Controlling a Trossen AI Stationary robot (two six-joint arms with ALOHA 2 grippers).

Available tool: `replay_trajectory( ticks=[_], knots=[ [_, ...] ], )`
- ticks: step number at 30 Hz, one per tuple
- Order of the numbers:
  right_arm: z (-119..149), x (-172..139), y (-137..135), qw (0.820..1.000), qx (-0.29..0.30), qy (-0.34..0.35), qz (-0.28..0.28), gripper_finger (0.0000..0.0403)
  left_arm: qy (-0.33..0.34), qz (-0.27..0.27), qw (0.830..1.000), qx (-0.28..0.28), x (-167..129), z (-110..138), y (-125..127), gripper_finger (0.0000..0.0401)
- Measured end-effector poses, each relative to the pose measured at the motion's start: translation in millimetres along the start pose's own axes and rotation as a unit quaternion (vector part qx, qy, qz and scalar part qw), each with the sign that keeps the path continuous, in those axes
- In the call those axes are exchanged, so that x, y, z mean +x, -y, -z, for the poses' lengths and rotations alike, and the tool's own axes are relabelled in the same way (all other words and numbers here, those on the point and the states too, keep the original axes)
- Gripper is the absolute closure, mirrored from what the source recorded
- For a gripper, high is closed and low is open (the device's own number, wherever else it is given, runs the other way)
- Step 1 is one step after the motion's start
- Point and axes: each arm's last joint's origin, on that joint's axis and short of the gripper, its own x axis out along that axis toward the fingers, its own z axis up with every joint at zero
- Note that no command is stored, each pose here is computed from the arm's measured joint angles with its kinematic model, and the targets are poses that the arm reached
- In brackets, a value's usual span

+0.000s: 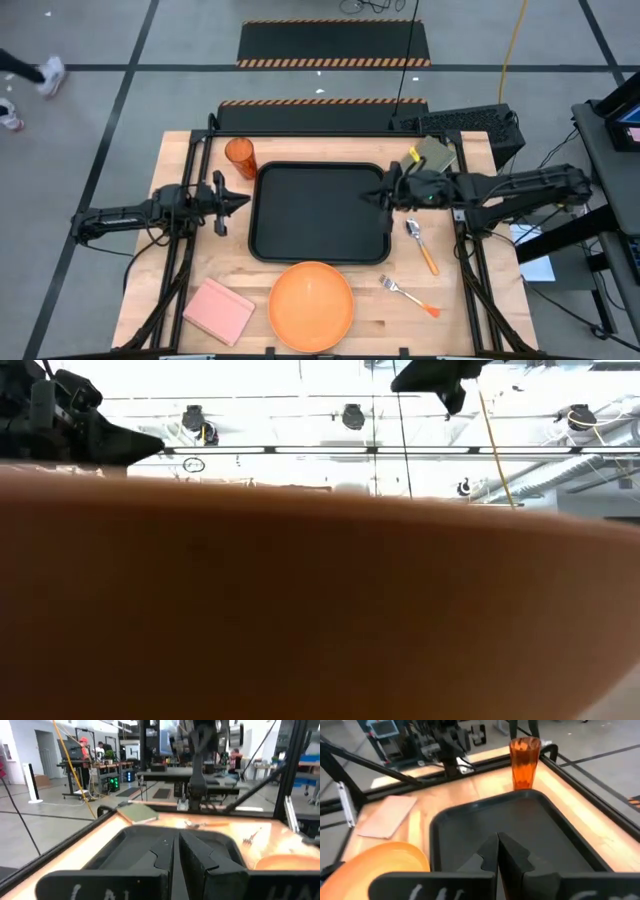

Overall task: Pick and place plate/cup/fork/spoon on tray
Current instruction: Put the red cup on the black tray

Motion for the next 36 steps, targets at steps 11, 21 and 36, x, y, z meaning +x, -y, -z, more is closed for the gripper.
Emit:
replay_trajectory(
  ticks=[11,21,36],
  knots=[
    [13.9,6.2,-9.8,0.999,-0.04,0.023,0.03,0.0403,-0.048,-0.024,0.998,-0.018,8.1,-44.4,-1.1,0.0368],
    [23.2,9.4,-7.9,0.997,-0.063,0.015,0.032,0.0403,-0.188,-0.072,0.979,-0.02,49.6,-98.2,-2.8,0.0368],
    [39.9,13.4,-4.4,0.997,-0.071,-0.012,0.024,0.0403,-0.439,-0.142,0.887,-0.006,111.6,-153.0,-8.8,0.0361]
  ],
)
